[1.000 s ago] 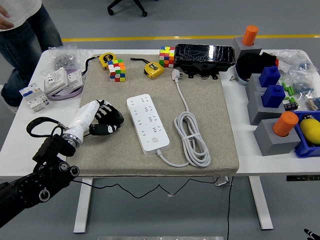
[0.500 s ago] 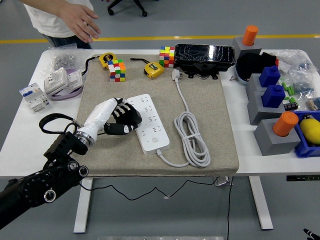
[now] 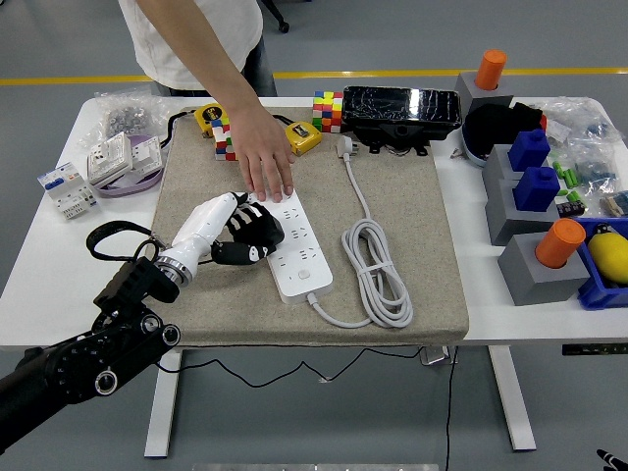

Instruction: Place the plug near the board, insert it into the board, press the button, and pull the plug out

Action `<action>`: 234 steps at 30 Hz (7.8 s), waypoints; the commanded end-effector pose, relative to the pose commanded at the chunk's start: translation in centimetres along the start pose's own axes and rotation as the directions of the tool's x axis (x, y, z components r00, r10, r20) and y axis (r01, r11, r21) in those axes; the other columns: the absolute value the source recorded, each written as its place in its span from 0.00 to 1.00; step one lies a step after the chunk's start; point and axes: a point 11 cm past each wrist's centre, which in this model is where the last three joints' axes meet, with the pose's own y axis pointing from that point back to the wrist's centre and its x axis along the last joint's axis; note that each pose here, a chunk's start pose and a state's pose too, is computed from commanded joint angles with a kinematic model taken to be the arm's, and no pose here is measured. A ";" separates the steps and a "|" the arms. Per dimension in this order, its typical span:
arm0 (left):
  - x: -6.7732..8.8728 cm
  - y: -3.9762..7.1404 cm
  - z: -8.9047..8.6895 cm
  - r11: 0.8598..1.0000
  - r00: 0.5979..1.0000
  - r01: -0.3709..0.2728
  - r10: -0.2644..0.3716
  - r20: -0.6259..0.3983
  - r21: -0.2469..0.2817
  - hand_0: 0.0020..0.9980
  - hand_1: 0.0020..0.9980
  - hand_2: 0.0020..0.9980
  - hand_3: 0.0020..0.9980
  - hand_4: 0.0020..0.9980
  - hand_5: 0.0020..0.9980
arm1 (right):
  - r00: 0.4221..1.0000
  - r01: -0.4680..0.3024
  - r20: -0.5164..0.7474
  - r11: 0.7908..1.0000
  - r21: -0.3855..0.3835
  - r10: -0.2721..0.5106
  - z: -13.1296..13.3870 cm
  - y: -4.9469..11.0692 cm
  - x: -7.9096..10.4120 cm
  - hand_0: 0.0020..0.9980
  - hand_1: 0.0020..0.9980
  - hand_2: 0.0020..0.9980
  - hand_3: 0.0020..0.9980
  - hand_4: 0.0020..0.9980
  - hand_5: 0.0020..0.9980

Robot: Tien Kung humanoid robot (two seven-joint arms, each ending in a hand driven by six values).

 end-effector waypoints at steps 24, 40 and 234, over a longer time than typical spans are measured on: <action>-0.2 0.2 -0.6 0.999 1.000 0.031 -0.031 -0.006 0.026 0.38 0.43 0.49 0.55 0.68 0.00 | 1.000 -0.002 -0.001 1.000 -0.001 0.002 0.1 0.0 0.1 0.57 0.63 0.61 0.54 0.89 0.41; 0.0 0.1 -0.4 1.000 0.999 0.030 -0.030 -0.045 0.008 0.58 0.74 0.70 0.75 1.00 0.25 | 1.000 0.000 -0.001 1.000 0.000 0.000 0.0 0.0 0.0 0.57 0.63 0.61 0.54 0.89 0.41; 1.7 3.5 2.1 1.000 1.000 0.008 -0.008 0.012 -0.027 0.40 0.53 0.54 0.55 0.87 0.16 | 1.000 -0.003 -0.026 1.000 0.002 0.003 -0.2 0.1 0.4 0.57 0.63 0.61 0.54 0.88 0.41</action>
